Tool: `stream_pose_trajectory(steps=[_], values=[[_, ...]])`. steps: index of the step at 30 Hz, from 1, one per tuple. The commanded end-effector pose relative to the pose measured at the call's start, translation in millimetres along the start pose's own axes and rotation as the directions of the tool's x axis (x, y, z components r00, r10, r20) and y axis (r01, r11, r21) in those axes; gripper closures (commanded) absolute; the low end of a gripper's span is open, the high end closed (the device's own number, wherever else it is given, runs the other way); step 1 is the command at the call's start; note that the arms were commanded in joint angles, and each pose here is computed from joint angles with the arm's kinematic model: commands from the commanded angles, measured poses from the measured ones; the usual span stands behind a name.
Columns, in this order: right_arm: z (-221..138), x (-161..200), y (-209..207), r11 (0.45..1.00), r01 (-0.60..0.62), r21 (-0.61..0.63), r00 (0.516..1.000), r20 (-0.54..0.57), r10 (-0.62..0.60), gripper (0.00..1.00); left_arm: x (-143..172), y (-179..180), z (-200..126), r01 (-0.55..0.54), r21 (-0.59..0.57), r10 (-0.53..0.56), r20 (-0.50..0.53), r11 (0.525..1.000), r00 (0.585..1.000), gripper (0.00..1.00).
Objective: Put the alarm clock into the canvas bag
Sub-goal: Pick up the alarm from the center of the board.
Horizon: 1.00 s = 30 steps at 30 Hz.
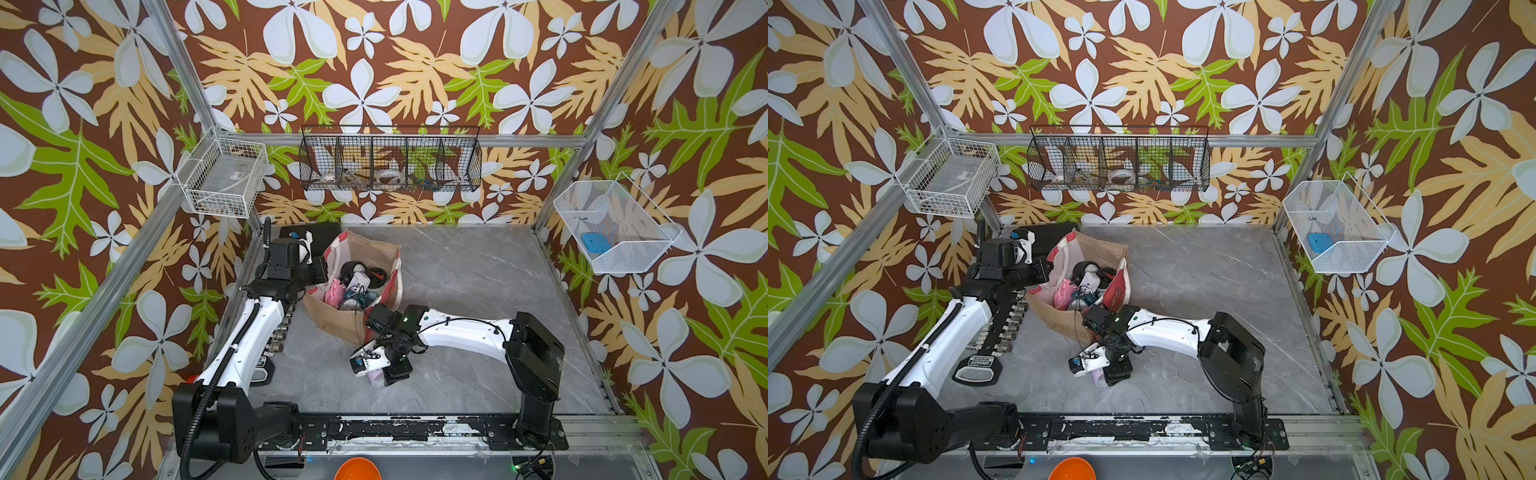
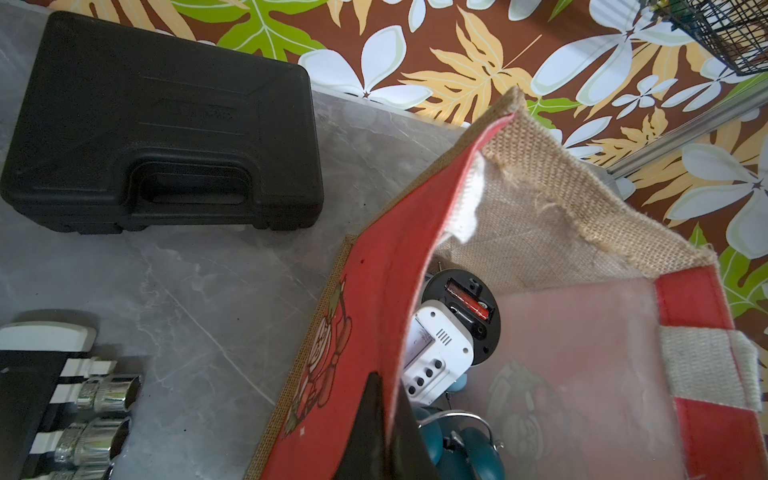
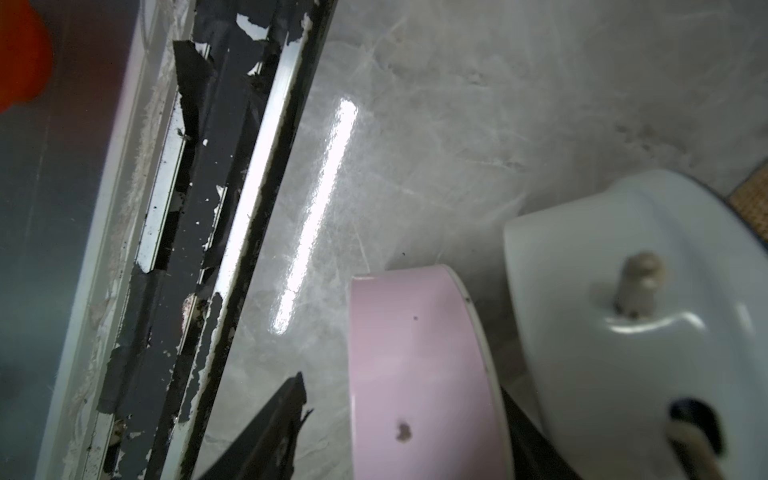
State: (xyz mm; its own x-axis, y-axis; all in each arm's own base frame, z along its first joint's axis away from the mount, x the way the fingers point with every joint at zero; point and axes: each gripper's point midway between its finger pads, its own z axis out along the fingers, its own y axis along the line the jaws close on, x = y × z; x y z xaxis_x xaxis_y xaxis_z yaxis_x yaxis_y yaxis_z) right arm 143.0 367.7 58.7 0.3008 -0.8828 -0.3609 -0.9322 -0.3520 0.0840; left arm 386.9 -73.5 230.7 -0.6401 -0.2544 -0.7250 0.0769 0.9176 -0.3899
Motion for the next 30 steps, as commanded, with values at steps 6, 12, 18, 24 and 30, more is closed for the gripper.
stream_pose_trajectory(steps=[6,12,18,24,30], values=[[4.2,-1.2,-0.3,1.000,-0.014,0.001,1.000,0.007,0.014,0.46,-5.4,-2.9,-0.3,-0.013,0.014,0.013,0.021,1.000,1.000,1.00],[-2.6,-1.6,-1.6,1.000,-0.014,0.025,1.000,0.006,0.014,0.57,-5.0,-2.9,-0.3,-0.010,0.014,0.010,0.019,1.000,1.000,1.00],[-10.9,-1.8,0.4,0.999,-0.024,0.031,1.000,0.003,0.024,0.64,-5.2,-3.2,-0.3,-0.012,0.015,0.011,0.020,1.000,1.000,1.00],[-29.6,-4.1,4.9,0.998,-0.031,0.058,0.999,0.016,0.030,0.69,-5.4,-3.2,-0.5,-0.011,0.015,0.011,0.021,1.000,1.000,1.00],[-64.3,-9.5,13.2,0.993,-0.050,0.103,0.997,0.059,0.044,0.69,-4.0,-2.6,0.7,-0.012,0.013,0.011,0.016,1.000,1.000,1.00]])
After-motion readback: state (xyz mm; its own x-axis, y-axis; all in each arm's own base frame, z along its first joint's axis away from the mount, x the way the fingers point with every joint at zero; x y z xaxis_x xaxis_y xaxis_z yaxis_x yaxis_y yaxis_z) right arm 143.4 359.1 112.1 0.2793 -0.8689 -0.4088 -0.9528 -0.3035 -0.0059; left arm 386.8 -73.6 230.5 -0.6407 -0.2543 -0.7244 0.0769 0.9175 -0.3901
